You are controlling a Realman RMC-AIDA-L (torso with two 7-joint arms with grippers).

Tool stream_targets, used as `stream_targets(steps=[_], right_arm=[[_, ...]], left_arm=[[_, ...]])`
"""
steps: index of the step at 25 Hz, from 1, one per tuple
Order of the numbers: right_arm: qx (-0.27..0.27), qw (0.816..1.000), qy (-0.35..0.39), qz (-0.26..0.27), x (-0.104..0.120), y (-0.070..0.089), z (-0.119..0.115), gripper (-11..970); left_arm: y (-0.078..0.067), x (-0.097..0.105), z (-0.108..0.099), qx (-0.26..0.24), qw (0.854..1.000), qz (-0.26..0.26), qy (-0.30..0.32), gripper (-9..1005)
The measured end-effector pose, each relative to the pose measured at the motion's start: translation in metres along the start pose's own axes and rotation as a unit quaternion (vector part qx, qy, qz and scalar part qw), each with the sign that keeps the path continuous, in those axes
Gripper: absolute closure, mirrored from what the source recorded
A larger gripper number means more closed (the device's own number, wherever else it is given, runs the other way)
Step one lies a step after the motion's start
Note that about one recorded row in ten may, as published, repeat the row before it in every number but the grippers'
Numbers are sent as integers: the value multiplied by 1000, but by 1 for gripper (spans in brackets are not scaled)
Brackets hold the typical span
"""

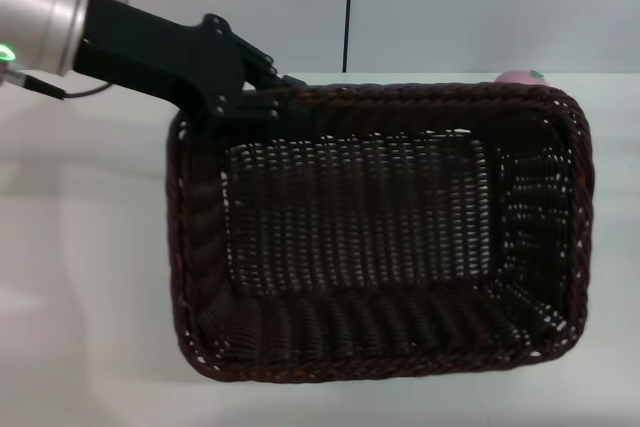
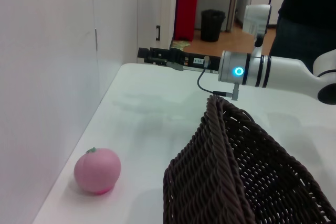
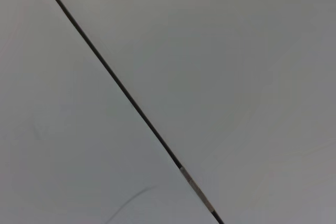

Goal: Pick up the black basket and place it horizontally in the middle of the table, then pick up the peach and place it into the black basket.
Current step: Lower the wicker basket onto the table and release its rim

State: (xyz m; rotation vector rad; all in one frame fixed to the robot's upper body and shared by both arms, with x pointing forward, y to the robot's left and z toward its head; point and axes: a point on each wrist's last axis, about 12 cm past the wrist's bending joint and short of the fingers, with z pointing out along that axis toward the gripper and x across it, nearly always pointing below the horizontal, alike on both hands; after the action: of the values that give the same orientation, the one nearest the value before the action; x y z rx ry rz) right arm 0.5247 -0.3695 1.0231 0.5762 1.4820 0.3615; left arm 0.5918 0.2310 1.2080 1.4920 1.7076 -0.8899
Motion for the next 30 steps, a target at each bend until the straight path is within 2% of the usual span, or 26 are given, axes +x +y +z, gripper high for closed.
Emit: stream_targets(steps=[7,12,22,30], right_arm=[[-3,1000,3,-1,1,1,0,362],[-5,1000,5,-3,2,2,0,363],[2,1000,8,-3,3,-3,-6,362],[3,1000,9,-3,3,-4,-6,362]], left_arm=[[5,15,18,-9,1000,0,-16,777],[9,16,26,-36,999,2,-29,775],[13,14,37,-44,999,10,-30,770],[14,14,41,-49,998,13,-35,600]])
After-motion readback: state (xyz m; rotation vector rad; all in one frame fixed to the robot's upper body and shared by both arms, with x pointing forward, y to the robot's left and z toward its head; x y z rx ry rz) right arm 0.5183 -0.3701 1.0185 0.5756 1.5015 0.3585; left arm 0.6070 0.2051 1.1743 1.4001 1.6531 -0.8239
